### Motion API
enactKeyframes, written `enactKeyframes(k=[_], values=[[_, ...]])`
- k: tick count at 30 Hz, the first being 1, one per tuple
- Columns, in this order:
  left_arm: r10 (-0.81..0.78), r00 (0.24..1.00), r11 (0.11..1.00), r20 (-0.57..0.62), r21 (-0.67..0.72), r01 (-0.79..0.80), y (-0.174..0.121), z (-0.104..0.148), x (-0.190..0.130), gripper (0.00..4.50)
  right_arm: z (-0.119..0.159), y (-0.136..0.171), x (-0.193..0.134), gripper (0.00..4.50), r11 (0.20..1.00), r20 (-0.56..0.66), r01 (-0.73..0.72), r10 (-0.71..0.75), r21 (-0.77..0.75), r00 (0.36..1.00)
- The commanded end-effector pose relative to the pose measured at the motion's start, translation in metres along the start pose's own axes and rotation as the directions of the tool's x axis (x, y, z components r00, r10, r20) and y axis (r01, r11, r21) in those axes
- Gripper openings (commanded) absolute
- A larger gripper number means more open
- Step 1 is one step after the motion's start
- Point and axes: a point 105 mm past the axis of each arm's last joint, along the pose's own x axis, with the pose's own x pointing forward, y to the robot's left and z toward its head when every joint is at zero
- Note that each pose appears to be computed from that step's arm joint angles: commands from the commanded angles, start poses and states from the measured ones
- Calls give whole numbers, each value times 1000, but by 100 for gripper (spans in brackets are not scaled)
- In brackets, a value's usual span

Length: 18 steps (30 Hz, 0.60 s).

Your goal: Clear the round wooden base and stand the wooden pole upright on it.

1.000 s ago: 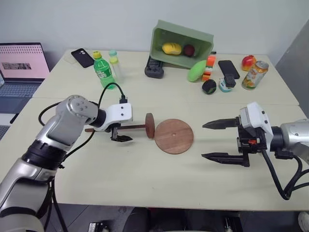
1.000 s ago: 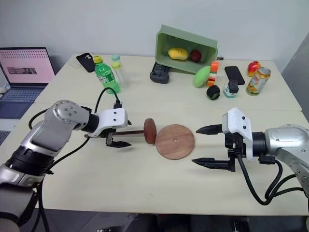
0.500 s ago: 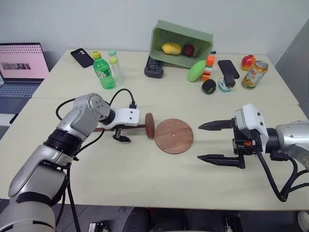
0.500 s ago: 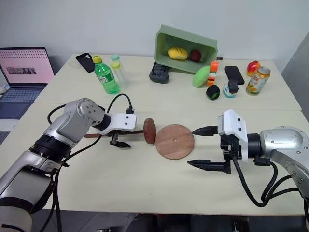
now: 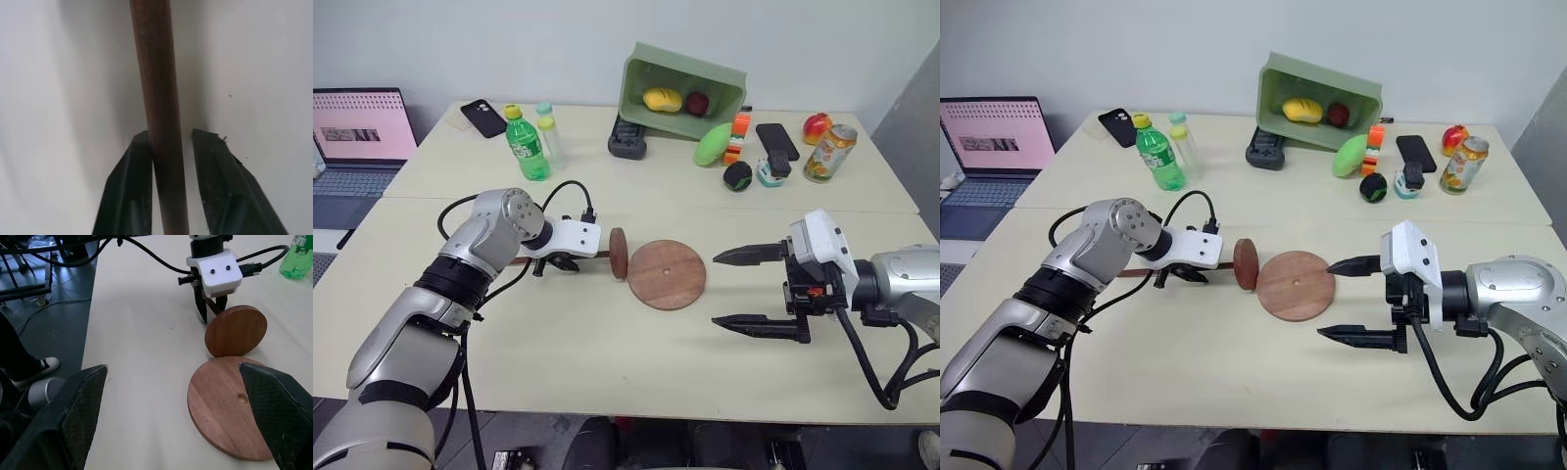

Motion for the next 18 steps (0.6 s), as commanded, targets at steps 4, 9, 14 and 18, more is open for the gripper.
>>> enactKeyframes(k=[4, 9, 14, 18], values=[[52, 999, 998, 4, -21, -52, 10, -4, -12, 28, 10, 0, -2, 450, 999, 18, 9, -8, -50, 1000], [150, 986, 987, 72, -59, -146, 28, -3, -38, 28, 9, -2, -4, 450, 998, 12, 25, -24, -53, 1000], [329, 865, 943, 380, -188, -276, 56, 41, -90, 28, 10, -3, -12, 450, 997, 6, 67, -67, -47, 998], [370, 672, 924, 642, -333, -191, 55, 77, -115, 28, 6, -3, -16, 450, 993, 4, 105, -105, -45, 994]])
